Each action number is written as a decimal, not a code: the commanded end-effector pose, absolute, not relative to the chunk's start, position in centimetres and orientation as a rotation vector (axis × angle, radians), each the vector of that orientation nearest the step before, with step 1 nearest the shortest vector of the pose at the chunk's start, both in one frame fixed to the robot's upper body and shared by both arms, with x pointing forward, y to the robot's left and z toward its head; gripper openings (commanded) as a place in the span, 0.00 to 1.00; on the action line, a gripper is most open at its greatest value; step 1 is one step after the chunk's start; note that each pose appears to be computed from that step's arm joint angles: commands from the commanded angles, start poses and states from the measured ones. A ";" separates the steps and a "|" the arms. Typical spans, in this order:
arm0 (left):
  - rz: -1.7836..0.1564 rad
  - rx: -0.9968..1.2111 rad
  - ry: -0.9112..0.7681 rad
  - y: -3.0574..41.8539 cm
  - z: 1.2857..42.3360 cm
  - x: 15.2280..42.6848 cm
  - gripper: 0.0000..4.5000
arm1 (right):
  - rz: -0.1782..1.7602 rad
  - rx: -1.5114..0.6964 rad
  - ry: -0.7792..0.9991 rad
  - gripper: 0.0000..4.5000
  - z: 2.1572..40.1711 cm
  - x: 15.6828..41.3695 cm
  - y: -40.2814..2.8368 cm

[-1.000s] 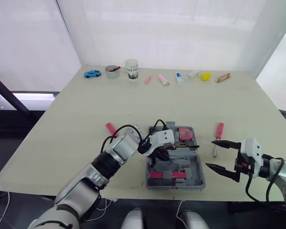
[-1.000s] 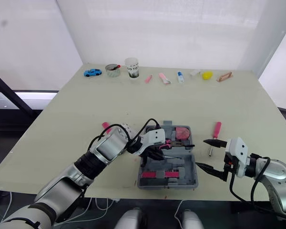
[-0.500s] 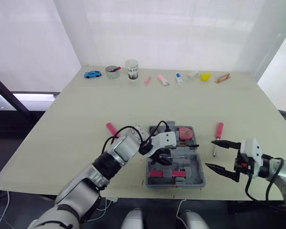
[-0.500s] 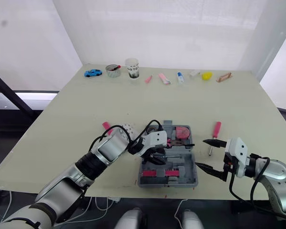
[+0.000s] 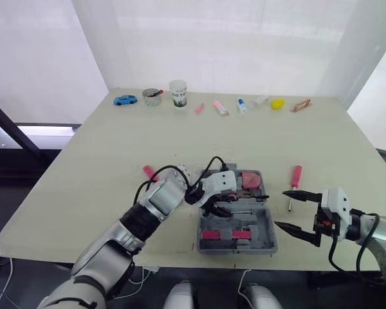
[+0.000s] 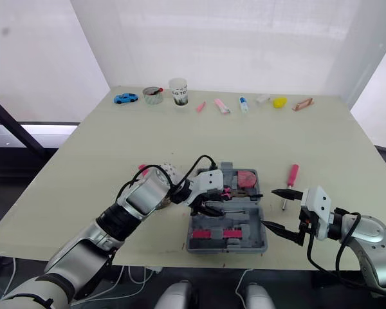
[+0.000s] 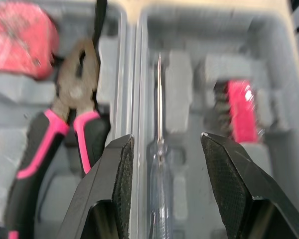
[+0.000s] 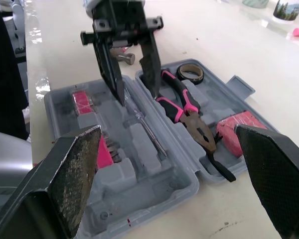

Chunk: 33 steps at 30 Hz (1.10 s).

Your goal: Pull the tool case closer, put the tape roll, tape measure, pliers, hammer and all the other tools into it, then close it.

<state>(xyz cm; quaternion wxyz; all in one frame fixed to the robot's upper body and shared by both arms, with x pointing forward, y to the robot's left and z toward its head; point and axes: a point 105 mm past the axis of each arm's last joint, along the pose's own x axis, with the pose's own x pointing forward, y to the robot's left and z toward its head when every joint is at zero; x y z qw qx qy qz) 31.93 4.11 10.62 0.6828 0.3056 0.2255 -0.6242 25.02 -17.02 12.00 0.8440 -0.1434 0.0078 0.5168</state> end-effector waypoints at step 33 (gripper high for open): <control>-1.492 0.405 0.263 6.9 7.5 32.6 0.02 | 1.137 -0.268 -0.056 1.00 13.9 24.7 -16.6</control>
